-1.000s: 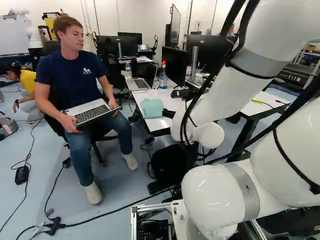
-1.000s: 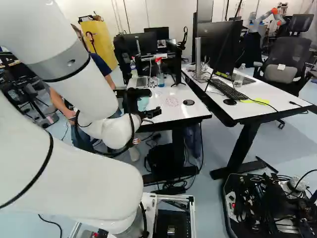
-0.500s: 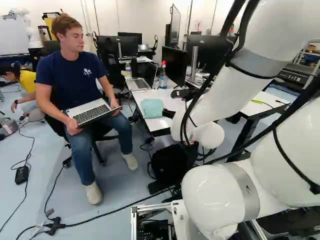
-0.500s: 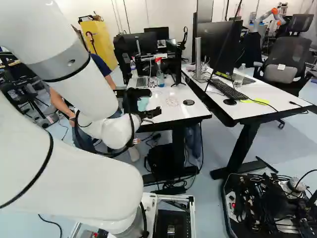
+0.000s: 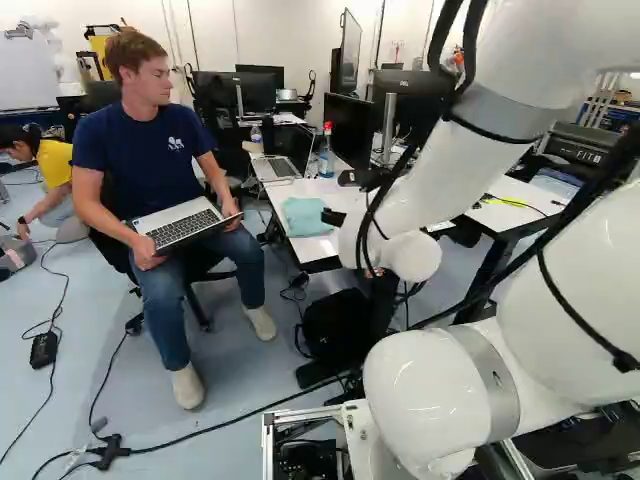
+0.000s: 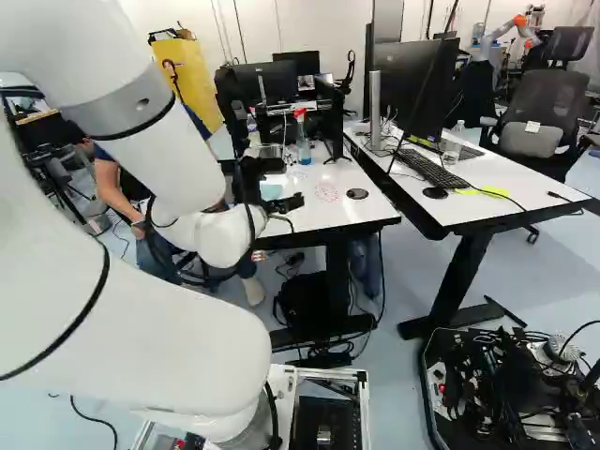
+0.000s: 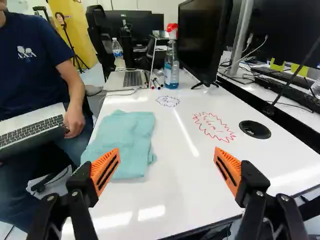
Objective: Clean the table with the green towel
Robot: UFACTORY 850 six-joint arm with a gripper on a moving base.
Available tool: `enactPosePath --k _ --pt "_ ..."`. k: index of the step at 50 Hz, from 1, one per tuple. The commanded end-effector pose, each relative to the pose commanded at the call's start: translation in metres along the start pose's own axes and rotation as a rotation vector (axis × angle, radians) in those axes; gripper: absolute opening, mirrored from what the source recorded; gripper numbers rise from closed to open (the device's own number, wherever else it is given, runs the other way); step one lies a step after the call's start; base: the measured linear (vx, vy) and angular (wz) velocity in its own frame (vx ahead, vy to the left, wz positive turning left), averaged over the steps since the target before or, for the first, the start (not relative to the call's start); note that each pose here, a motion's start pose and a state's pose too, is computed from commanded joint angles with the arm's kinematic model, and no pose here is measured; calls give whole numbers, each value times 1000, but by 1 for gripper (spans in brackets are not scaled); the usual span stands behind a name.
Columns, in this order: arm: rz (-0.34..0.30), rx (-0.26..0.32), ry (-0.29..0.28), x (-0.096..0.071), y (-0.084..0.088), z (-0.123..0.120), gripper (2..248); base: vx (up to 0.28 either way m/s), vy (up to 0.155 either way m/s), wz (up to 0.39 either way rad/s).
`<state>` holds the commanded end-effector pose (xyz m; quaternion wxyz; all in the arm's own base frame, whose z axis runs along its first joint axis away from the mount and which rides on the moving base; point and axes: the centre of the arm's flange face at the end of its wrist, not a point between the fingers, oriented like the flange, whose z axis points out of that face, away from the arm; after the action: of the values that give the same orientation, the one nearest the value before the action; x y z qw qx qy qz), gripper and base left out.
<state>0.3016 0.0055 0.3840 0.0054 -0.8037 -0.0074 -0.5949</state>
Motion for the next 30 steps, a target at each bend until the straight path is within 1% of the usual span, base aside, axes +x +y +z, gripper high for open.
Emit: enactPosePath --k 15,30 --pt "-6 21 33 25 -7 23 247 0 0 0" --pt "-14 52 66 49 -19 46 247 0 0 0"
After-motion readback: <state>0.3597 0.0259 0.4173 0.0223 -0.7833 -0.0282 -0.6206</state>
